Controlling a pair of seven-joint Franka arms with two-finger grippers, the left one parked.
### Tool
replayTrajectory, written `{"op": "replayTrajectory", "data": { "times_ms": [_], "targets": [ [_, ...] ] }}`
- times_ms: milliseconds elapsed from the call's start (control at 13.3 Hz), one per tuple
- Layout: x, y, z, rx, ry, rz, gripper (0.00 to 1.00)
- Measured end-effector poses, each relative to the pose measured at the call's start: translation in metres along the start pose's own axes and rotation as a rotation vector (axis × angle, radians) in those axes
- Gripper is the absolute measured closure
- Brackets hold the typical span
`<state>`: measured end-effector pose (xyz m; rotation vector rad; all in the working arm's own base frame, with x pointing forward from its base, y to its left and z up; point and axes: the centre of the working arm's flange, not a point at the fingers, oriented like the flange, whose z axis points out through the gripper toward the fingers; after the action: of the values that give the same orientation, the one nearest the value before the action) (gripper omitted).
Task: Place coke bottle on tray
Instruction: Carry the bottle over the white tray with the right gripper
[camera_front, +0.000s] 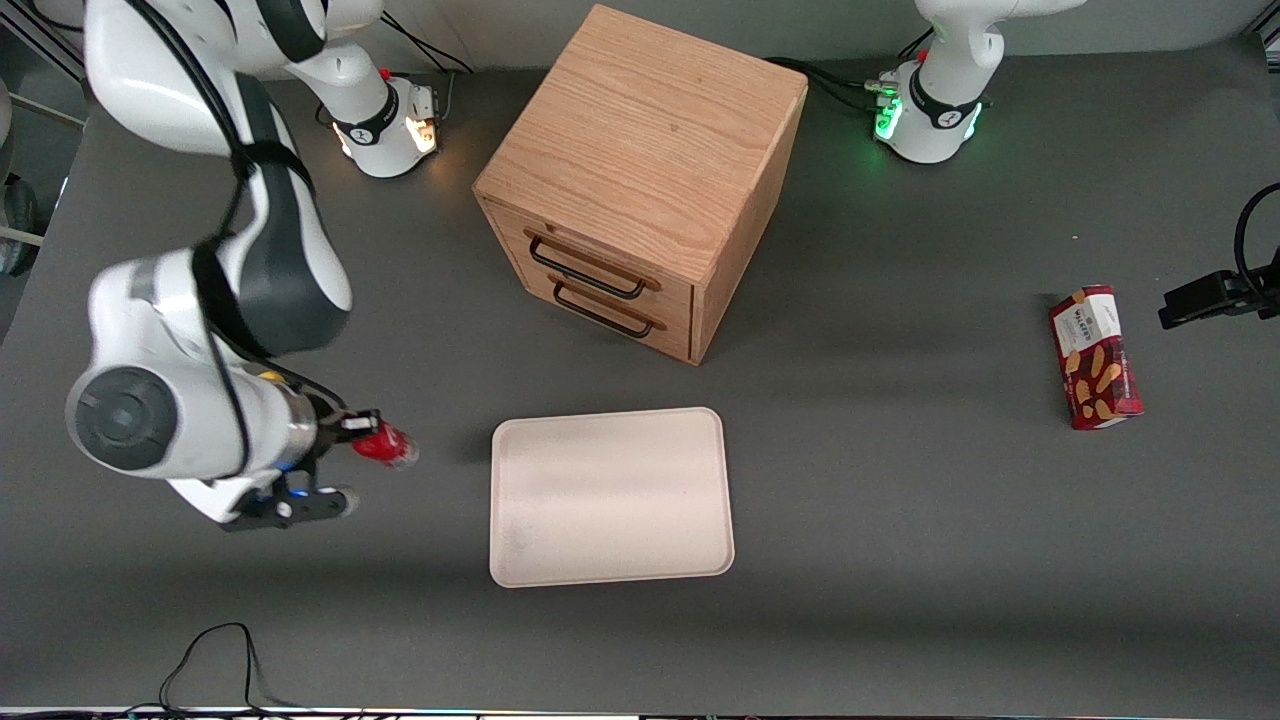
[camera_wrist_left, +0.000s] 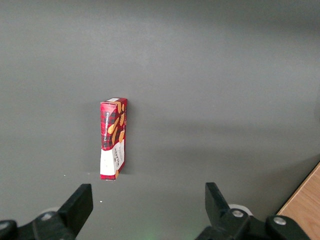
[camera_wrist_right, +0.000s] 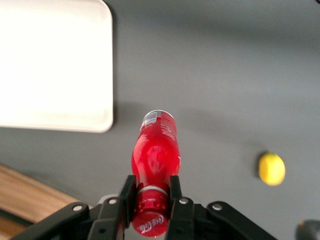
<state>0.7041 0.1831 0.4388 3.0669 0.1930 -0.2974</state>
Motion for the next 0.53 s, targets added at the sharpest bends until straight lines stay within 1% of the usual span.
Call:
{"op": "replayTrajectory", "data": {
  "times_ms": [151, 301, 376, 527],
  "targets": [
    [0.02, -0.015, 0.018, 0.022, 0.058, -0.016, 0.69],
    [0.033, -0.034, 0.029, 0.053, 0.109, 0.0, 0.69],
    [0.037, -0.042, 0.033, 0.067, 0.127, 0.023, 0.69],
    [0.044, -0.055, 0.041, 0.082, 0.148, 0.048, 0.69]
  ]
}}
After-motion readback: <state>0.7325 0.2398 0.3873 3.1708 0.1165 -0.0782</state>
